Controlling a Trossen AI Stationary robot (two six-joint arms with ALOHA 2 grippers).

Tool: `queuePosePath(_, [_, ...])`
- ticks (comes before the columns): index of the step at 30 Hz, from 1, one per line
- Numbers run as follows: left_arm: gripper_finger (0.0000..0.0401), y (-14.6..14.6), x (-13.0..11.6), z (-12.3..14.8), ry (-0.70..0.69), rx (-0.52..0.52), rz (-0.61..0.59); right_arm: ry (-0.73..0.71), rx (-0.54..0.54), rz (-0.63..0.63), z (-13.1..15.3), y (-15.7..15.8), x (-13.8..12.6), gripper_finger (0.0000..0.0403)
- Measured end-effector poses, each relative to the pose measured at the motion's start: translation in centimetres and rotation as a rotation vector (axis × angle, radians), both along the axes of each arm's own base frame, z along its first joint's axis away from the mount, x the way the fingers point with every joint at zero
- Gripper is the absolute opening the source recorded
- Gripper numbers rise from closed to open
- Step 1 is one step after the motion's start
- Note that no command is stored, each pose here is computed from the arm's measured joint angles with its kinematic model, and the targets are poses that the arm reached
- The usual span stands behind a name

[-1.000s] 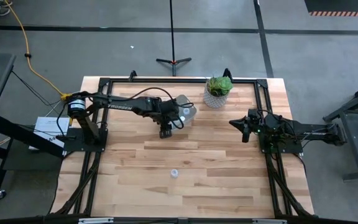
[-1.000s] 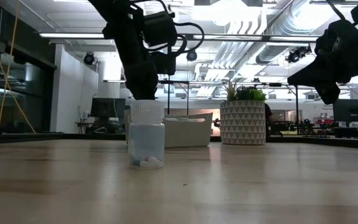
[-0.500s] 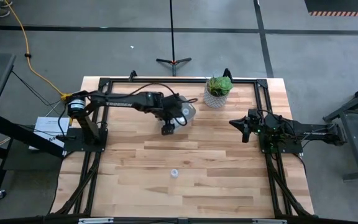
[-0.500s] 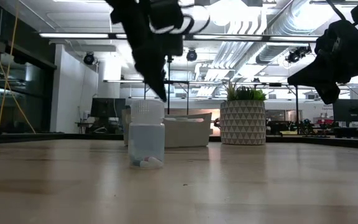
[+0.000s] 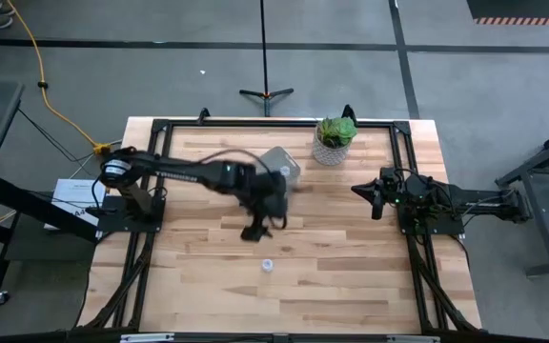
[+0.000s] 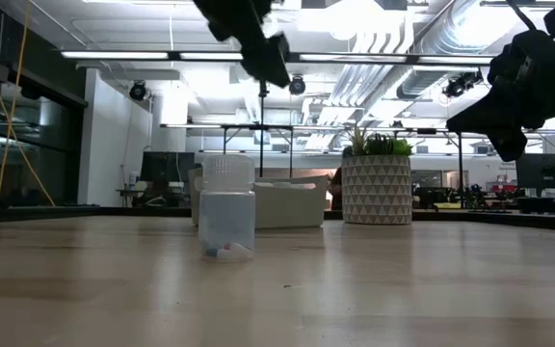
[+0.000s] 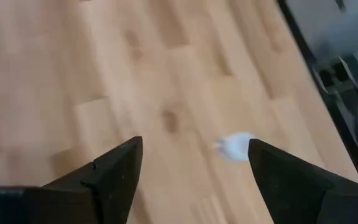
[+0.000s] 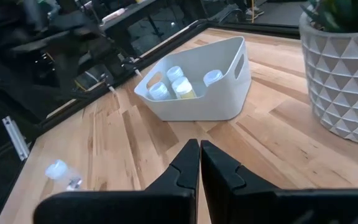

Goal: Pick and place pill bottles into a basket
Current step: Put the transparent medicine bottle into the white bin

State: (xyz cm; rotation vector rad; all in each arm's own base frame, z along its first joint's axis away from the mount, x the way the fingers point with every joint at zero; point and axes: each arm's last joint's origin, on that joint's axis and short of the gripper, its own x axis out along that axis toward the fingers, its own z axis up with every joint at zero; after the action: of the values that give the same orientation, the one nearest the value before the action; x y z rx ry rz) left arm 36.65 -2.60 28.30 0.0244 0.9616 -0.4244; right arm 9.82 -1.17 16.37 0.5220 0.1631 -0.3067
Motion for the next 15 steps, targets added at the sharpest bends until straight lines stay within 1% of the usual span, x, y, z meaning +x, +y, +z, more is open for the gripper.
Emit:
queuePosePath(3, [0.032,-3.0,-0.4,-0.1,-0.011,0.049,-0.117,0.0,0.001,0.002,0.0,0.0,0.0,0.0007])
queuePosePath(6, [0.0319,-5.5,-0.9,-0.1,-0.032,0.13,-0.198,0.001,0.001,0.002,0.0,0.0,0.0,0.0007])
queuePosePath(8, [0.0319,-6.8,-1.1,-0.1,-0.047,0.166,-0.218,0.002,0.001,0.003,0.0,0.0,0.0,0.0007])
queuePosePath(10, [0.0319,-7.8,-1.3,-0.1,-0.066,0.176,-0.234,0.002,0.001,0.003,0.0,0.0,0.0,0.0007])
queuePosePath(13, [0.0319,-9.1,-0.9,-0.9,-0.069,0.174,-0.257,0.003,0.001,0.004,0.0,0.0,0.0,0.0007])
queuePosePath(15, [0.0319,-9.7,-0.4,-2.1,-0.034,0.165,-0.249,0.005,0.001,0.004,-0.1,0.0,0.0,0.0007])
